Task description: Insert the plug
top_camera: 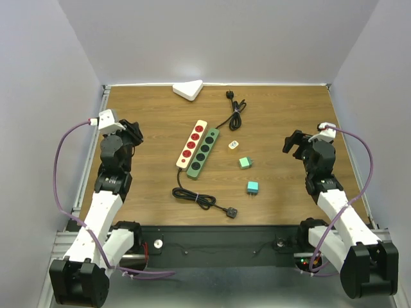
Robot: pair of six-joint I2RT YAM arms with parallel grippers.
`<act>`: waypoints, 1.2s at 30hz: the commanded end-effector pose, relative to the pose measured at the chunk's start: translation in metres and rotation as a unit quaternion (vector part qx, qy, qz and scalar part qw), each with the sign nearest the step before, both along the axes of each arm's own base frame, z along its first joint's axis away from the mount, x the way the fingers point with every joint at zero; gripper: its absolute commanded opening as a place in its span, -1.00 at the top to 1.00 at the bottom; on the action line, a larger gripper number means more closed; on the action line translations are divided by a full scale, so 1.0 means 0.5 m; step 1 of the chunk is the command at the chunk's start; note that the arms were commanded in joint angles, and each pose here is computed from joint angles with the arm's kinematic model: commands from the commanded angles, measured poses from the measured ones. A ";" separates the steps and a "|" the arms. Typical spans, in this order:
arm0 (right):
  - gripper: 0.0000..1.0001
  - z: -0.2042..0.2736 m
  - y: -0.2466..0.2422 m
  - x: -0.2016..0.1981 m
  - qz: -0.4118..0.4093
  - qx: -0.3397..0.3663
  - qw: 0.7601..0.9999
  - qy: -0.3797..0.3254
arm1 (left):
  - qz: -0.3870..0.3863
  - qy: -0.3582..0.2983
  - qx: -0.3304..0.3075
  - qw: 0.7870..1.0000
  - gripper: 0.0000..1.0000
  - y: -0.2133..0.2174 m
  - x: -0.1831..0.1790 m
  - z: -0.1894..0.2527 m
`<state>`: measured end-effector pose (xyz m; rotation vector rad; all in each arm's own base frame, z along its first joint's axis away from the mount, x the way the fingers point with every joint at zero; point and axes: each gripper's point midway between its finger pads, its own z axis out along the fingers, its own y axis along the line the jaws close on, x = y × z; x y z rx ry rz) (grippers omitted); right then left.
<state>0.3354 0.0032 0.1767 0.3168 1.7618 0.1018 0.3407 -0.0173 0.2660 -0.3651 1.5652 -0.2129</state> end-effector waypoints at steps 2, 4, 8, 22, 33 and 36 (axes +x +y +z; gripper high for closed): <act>-0.97 0.052 -0.001 0.014 0.001 -0.007 1.000 -0.027 | 0.023 -0.031 0.012 0.999 0.17 0.011 0.001 0.067; -0.97 0.050 -0.001 0.014 0.001 -0.008 1.000 -0.025 | 0.016 -0.027 0.020 0.999 0.16 0.005 0.002 0.063; -0.97 0.049 -0.001 0.015 0.000 -0.008 1.000 -0.024 | 0.000 -0.021 0.041 0.999 0.17 -0.023 0.004 0.064; -0.98 0.039 0.015 0.012 0.017 0.009 1.000 -0.019 | -0.269 0.000 0.197 0.943 0.11 -0.499 0.071 0.027; -0.99 0.060 0.016 0.007 0.018 0.013 0.999 -0.034 | -0.426 0.103 0.267 0.858 0.11 -0.779 0.105 -0.191; -0.99 0.067 0.017 0.008 0.019 0.014 0.999 -0.038 | -0.439 0.119 0.271 0.848 0.11 -0.793 0.102 -0.219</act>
